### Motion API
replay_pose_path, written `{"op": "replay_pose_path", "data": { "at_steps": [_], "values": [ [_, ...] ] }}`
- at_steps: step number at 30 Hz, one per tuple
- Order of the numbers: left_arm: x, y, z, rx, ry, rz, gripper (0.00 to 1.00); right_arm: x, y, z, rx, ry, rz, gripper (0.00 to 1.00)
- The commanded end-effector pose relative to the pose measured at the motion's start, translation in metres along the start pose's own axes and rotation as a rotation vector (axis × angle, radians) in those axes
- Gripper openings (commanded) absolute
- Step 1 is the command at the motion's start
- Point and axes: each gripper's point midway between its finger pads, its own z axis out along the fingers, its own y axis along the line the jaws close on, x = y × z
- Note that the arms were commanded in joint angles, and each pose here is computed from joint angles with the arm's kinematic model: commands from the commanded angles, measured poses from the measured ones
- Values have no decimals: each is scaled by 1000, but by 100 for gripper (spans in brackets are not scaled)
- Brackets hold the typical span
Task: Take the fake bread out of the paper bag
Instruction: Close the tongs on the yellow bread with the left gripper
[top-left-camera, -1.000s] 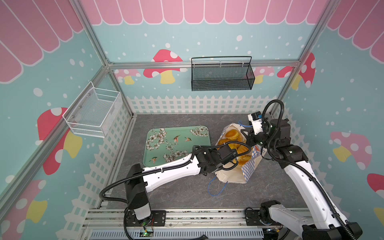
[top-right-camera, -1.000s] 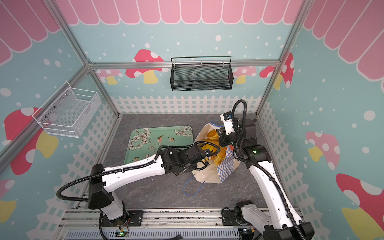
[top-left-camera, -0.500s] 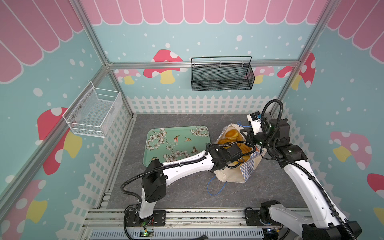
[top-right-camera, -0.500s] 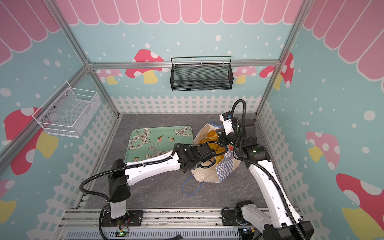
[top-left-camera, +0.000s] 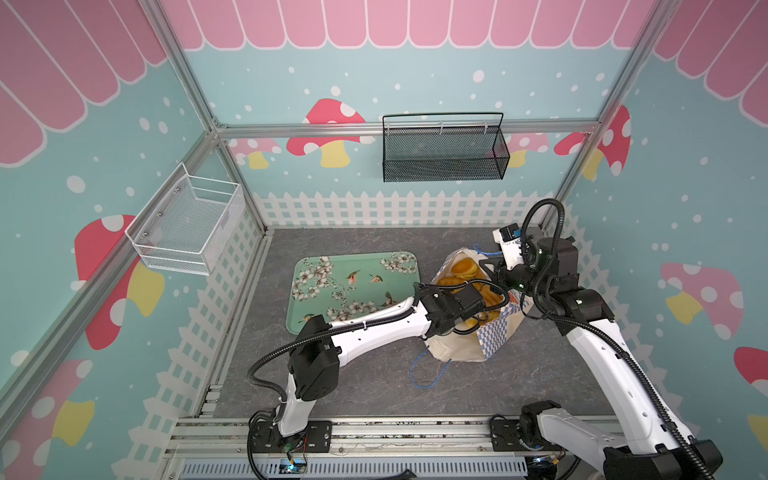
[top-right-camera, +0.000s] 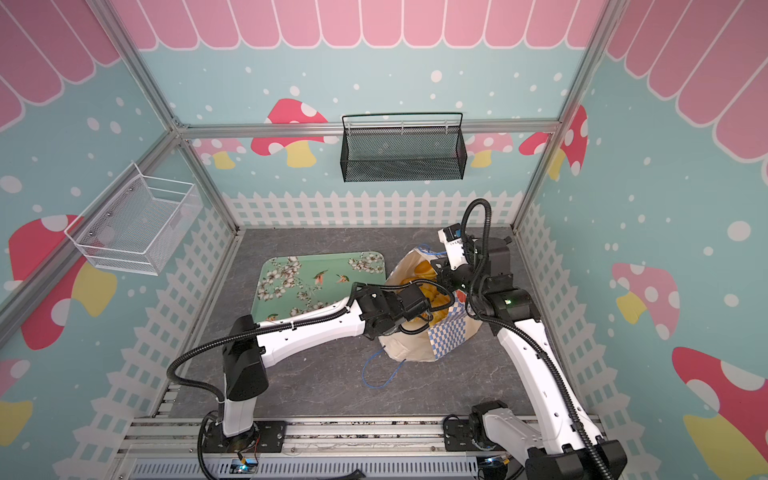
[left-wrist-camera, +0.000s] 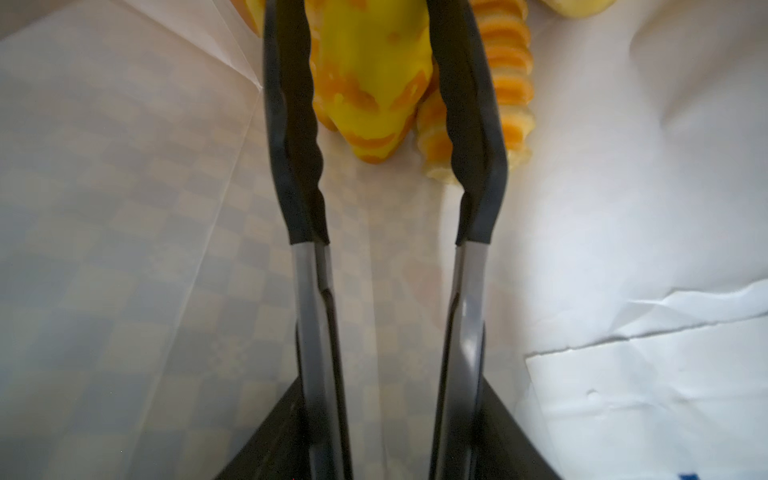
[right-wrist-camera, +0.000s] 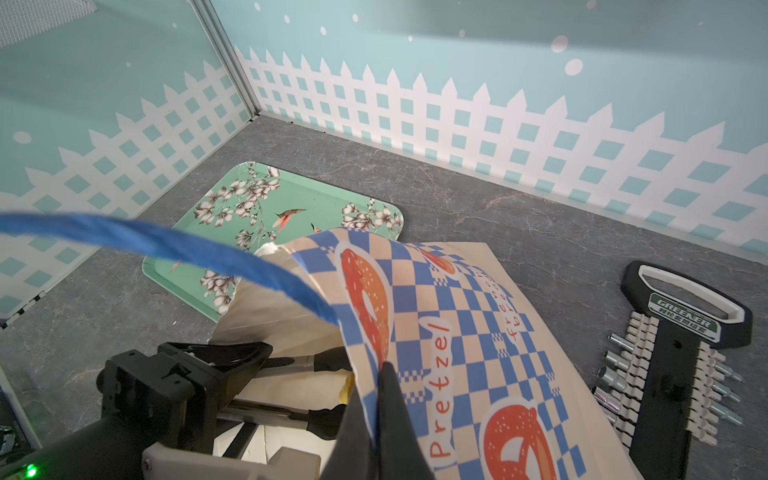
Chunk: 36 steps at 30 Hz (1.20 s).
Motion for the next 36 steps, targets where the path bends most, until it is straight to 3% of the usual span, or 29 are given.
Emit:
{"op": "replay_pose_path", "data": {
  "at_steps": [1,16,28,36],
  "values": [
    [-7,14,-17,0,-59,24,53,-12,7,-4,-28,-45,-34,0],
    [-5,31,1,-67,23,45,54,-14,6,-1,-30,-39,-33,0],
    [-5,9,9,41,33,98,55,-12,5,-1,-22,-37,-33,0],
    [-4,9,11,38,48,102,52,-13,4,-2,-16,-39,-34,0]
  ]
}}
